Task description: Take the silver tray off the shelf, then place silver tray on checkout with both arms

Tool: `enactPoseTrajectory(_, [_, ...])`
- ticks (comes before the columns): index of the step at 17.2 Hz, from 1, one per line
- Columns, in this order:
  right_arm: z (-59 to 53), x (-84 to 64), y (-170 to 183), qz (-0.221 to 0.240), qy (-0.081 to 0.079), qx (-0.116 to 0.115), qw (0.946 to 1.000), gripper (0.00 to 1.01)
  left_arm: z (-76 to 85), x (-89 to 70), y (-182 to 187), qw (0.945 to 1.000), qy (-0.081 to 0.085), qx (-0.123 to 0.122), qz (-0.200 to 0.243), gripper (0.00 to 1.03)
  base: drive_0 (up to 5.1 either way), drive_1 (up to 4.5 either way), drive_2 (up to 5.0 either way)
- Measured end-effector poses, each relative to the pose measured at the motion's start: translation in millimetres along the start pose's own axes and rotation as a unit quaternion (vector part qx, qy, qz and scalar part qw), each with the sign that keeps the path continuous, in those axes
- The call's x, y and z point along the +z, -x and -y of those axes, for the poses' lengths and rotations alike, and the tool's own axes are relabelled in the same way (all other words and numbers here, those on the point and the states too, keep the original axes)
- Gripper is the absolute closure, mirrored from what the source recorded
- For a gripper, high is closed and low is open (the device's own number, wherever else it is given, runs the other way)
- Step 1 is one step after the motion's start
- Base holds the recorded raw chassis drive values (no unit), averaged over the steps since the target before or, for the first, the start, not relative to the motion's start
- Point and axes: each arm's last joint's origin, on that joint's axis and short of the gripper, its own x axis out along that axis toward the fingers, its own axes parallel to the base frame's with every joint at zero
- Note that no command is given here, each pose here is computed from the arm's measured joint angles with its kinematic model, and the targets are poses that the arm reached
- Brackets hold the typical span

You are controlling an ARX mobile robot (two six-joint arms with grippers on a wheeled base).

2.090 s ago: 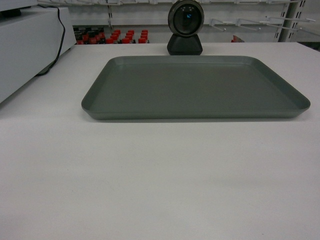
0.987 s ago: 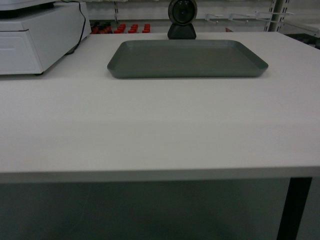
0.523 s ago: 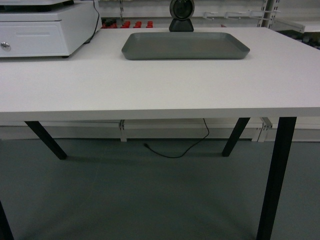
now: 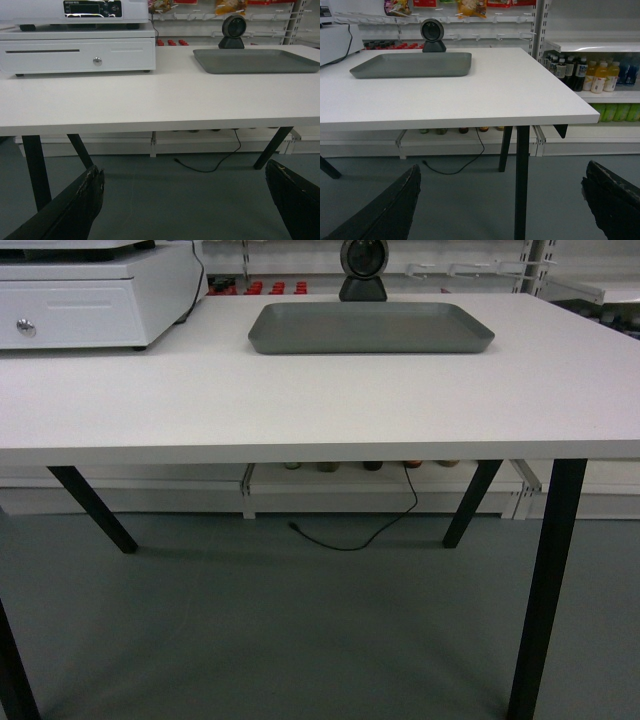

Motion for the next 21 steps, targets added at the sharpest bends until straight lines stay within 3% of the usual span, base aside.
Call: enactPoseTrajectory(21, [0.0, 0.0, 0.0, 0.000, 0.001, 0.000, 1.0000, 0.03, 0.0, 0.0, 0.0, 1.0000, -0.001, 0.000, 0.000, 0.05, 0.0, 0.00, 0.0])
